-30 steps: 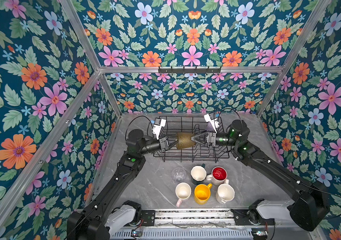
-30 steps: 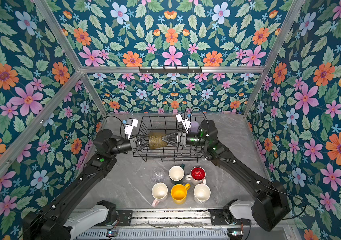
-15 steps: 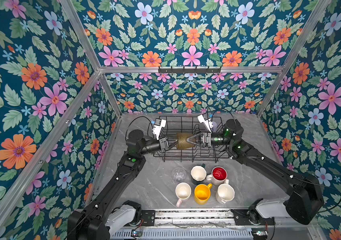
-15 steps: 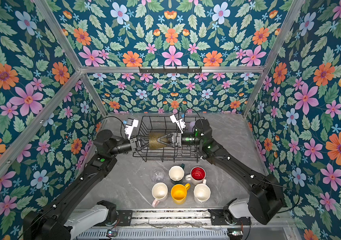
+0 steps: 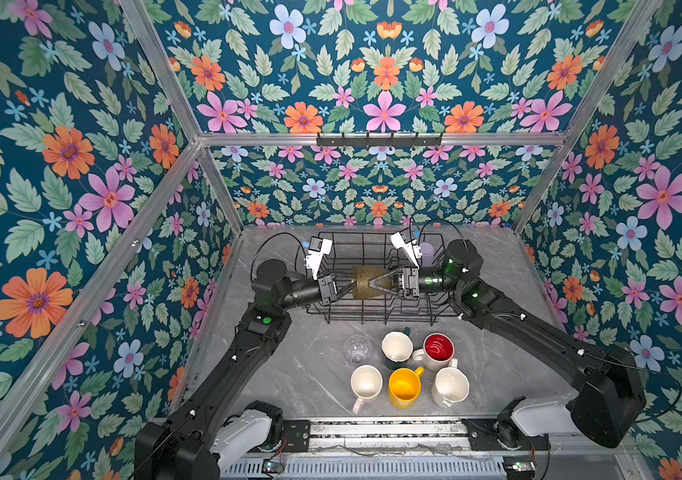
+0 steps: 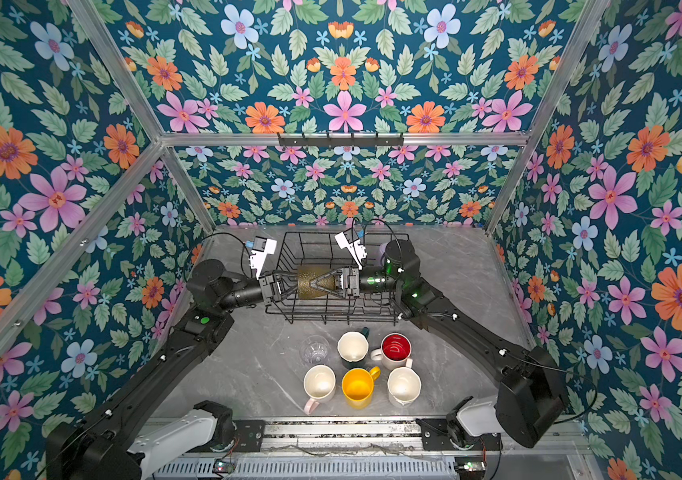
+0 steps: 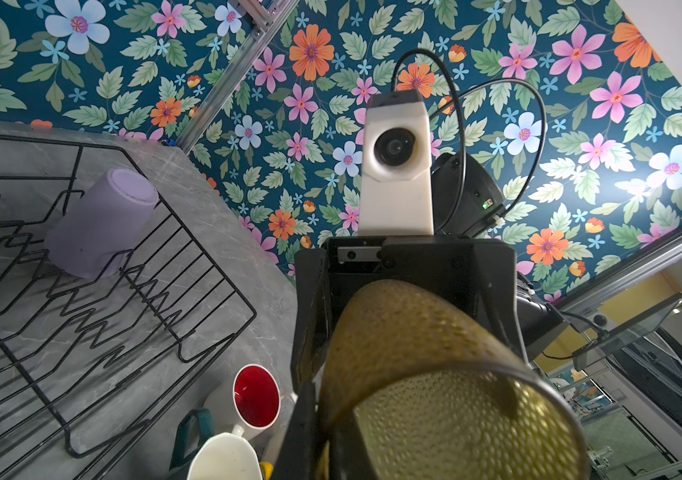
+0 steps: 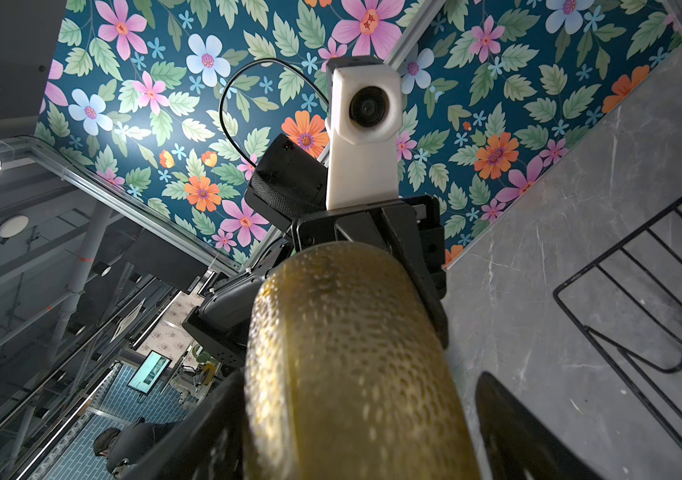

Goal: Load the cups into the dish rack
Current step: 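Grasp the gold tumbler's closed end with the right gripper, holding with left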

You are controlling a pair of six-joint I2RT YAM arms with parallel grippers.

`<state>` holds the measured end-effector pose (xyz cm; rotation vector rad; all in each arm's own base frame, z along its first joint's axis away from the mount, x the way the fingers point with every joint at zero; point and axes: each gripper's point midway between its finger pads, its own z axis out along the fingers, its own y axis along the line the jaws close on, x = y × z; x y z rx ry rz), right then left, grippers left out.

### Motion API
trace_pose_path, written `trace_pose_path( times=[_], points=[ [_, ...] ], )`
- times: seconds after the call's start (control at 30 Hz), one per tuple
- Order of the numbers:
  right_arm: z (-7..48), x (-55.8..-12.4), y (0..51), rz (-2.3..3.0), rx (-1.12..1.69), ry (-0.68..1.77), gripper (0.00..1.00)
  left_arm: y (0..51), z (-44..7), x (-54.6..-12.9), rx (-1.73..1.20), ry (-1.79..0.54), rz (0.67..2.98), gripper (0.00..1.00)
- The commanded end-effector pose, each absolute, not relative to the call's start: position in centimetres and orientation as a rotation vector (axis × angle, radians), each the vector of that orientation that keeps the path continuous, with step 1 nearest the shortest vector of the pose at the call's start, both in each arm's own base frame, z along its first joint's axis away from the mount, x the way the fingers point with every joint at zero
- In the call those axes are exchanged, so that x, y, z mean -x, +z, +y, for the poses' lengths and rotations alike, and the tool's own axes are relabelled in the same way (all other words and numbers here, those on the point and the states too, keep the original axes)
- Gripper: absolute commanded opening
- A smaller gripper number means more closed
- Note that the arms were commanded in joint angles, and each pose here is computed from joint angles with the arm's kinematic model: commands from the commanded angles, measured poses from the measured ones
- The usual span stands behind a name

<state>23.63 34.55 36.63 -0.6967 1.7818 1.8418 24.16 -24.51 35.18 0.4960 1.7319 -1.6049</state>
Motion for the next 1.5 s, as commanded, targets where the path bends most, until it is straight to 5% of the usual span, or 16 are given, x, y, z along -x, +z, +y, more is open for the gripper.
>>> trace_pose_path(
  times=[0.0,0.63,0.8,0.97,1.1,1.47],
  points=[
    [34.6,-23.3,36.9,1.763,0.731,1.839,0.83,36.6,-24.5,-23.7,-0.535,-1.607,1.669,0.0],
    [34.6,-23.4,36.9,1.774,0.718,1.829,0.41,36.2,-24.5,-23.9,-0.53,-1.614,1.683,0.0],
    [34.6,-23.4,36.9,1.781,0.715,1.829,0.13,36.2,-24.5,-24.0,-0.526,-1.612,1.683,0.0],
    [34.6,-23.6,36.9,1.783,0.708,1.824,0.0,36.3,-24.5,-24.0,-0.525,-1.611,1.684,0.0],
    [34.5,-23.7,37.2,1.774,0.702,1.813,0.0,36.2,-24.5,-24.0,-0.52,-1.609,1.688,0.0],
    [34.1,-23.8,38.6,1.742,0.675,1.787,0.0,36.0,-24.5,-24.4,-0.506,-1.601,1.703,0.25]
  ],
)
